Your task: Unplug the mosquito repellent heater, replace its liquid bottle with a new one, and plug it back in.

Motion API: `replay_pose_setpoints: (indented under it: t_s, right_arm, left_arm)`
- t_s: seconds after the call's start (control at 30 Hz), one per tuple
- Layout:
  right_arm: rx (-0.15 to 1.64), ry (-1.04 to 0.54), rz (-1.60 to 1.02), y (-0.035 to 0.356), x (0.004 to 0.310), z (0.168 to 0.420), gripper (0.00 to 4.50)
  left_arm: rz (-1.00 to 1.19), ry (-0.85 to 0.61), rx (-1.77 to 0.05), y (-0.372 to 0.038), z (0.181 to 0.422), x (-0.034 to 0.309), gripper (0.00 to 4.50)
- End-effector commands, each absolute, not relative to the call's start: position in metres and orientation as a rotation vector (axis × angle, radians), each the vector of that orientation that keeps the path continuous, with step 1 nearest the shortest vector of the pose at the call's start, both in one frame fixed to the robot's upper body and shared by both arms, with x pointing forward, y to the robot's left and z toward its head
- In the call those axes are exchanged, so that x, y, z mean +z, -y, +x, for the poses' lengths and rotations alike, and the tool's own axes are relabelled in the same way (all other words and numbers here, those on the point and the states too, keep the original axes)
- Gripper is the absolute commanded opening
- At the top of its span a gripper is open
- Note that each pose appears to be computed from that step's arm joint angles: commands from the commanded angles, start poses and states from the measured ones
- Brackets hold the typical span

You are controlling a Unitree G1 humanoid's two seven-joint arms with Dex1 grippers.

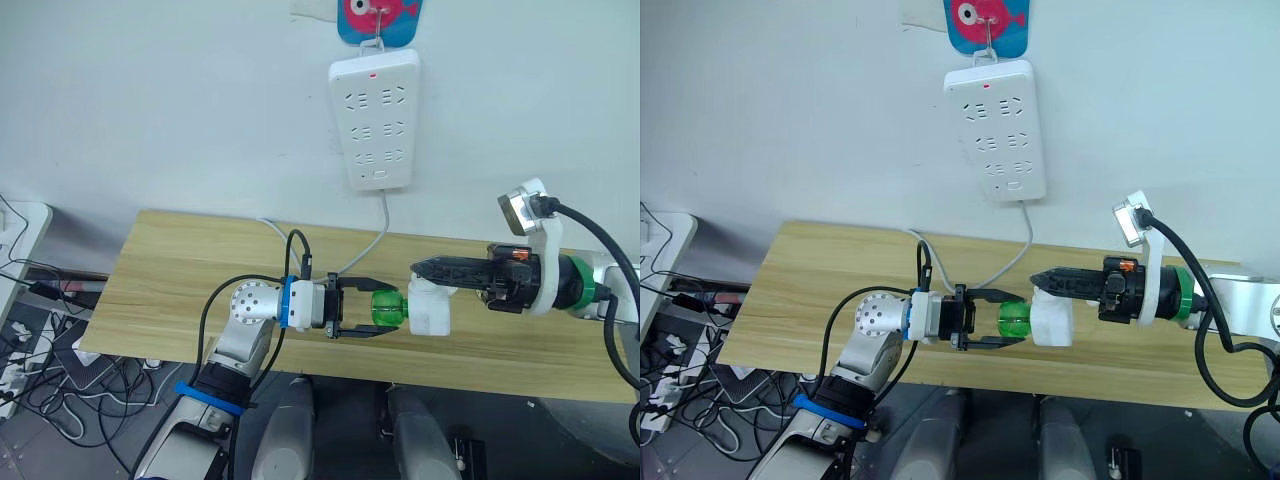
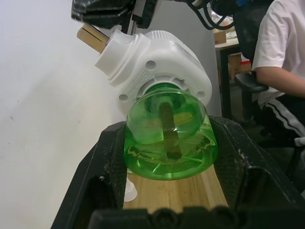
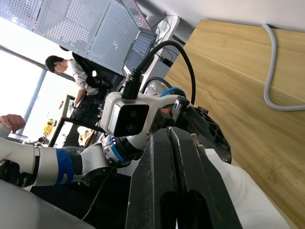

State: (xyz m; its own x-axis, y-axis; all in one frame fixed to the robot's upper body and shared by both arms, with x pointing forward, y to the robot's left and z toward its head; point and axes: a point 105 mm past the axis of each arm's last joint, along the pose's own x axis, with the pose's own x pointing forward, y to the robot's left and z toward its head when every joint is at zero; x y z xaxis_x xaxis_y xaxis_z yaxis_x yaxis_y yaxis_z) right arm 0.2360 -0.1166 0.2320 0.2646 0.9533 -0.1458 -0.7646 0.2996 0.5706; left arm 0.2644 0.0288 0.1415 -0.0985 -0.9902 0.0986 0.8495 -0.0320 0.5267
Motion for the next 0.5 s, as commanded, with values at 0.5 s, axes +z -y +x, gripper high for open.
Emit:
replay_pose_setpoints:
  t_s: [0.5]
  right_arm:
    - [1.077,-0.648,0.452,0.166,0.219,0.214,0.04]
  left_arm:
    - [0.326,0.582,-1.595,-0.029,0.259,0.150,2.26]
